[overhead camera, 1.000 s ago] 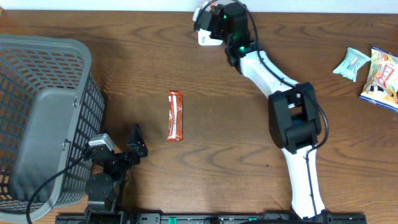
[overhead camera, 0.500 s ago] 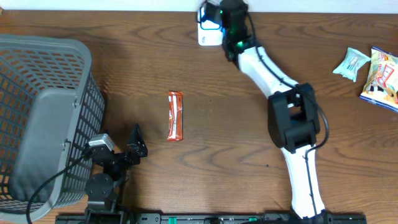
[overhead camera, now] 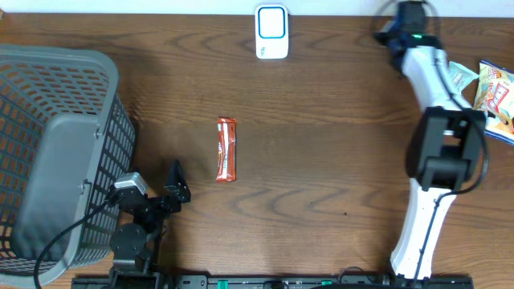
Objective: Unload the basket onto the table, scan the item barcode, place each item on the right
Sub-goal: 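Carry the orange packet to the right edge and release it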
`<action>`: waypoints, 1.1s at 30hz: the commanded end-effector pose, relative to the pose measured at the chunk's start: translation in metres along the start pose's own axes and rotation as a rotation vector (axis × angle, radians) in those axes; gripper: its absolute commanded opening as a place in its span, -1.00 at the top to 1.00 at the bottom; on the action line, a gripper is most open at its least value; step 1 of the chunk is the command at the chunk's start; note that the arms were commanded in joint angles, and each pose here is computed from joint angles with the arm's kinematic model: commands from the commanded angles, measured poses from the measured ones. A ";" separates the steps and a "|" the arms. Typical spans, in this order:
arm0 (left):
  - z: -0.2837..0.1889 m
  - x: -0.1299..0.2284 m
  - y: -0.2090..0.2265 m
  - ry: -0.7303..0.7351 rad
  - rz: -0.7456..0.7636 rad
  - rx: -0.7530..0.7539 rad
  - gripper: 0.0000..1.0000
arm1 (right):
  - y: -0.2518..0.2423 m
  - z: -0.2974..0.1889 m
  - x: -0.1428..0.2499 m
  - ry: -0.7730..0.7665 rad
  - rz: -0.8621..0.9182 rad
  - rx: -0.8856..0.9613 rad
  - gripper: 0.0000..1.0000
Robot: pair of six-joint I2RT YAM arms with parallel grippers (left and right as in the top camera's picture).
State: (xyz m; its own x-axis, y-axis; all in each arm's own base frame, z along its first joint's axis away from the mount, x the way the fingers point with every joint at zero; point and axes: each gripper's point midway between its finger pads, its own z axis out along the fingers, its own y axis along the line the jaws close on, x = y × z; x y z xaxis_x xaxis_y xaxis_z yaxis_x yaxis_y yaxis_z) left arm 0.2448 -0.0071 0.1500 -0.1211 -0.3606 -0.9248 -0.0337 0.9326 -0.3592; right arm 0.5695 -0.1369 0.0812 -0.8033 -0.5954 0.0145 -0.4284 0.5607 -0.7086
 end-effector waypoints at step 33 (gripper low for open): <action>0.002 0.016 0.009 0.043 0.001 -0.032 -0.95 | -0.080 -0.198 -0.019 -0.586 0.994 -0.563 -0.98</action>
State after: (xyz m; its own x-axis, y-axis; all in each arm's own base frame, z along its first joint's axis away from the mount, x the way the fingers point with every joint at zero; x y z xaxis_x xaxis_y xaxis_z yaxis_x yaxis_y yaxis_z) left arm 0.2448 -0.0071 0.1500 -0.1211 -0.3606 -0.9248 -0.0337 0.9326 -0.3592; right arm 0.5256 -0.1627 0.2503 -0.6963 0.0613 -0.7151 0.3031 0.9282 -0.2156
